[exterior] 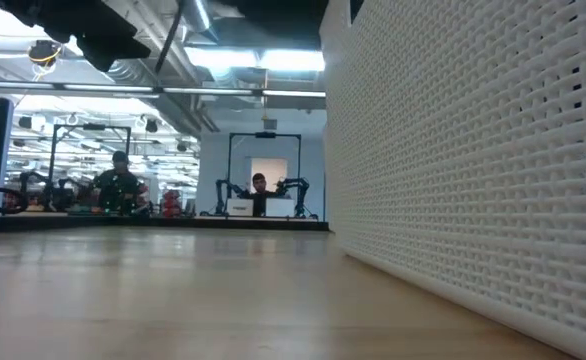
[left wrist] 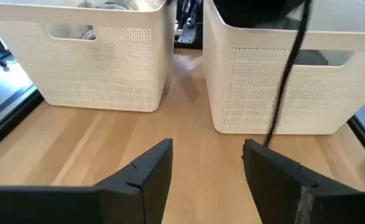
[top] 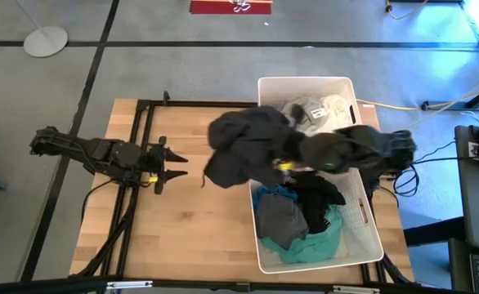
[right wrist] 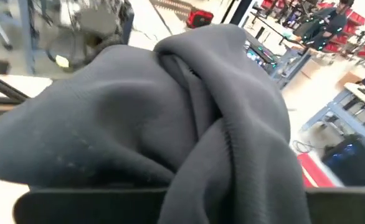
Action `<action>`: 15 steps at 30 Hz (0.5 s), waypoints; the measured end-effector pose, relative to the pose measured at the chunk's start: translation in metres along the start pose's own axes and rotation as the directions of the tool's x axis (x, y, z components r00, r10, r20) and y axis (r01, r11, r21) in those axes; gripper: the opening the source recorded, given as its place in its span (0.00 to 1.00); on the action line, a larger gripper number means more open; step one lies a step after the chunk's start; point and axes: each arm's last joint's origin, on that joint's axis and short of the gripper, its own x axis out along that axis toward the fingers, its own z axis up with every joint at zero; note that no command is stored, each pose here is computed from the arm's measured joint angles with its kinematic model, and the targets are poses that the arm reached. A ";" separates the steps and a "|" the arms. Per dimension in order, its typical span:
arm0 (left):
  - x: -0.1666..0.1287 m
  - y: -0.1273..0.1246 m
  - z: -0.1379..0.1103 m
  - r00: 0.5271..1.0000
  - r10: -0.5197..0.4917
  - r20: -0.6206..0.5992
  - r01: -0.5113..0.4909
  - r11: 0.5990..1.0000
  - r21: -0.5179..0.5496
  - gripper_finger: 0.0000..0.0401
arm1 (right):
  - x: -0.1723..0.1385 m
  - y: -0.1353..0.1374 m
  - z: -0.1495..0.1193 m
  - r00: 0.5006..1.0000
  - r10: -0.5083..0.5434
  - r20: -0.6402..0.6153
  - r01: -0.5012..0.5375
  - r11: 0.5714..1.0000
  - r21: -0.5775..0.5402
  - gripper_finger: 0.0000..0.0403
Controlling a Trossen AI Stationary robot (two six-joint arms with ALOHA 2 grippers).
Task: Sort clothes
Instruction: Put the black pants into the bottom white laundry bin
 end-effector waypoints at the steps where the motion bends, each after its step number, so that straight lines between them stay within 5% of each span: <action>1: 0.001 0.000 -0.001 1.000 0.000 -0.001 0.000 1.000 0.000 0.45 | -0.012 -0.002 0.000 1.000 0.010 0.009 -0.010 1.000 0.023 0.12; 15: 0.006 -0.001 -0.008 1.000 0.004 -0.021 -0.006 0.998 -0.070 0.45 | -0.132 -0.004 -0.022 0.967 0.253 0.029 -0.254 0.950 0.182 0.11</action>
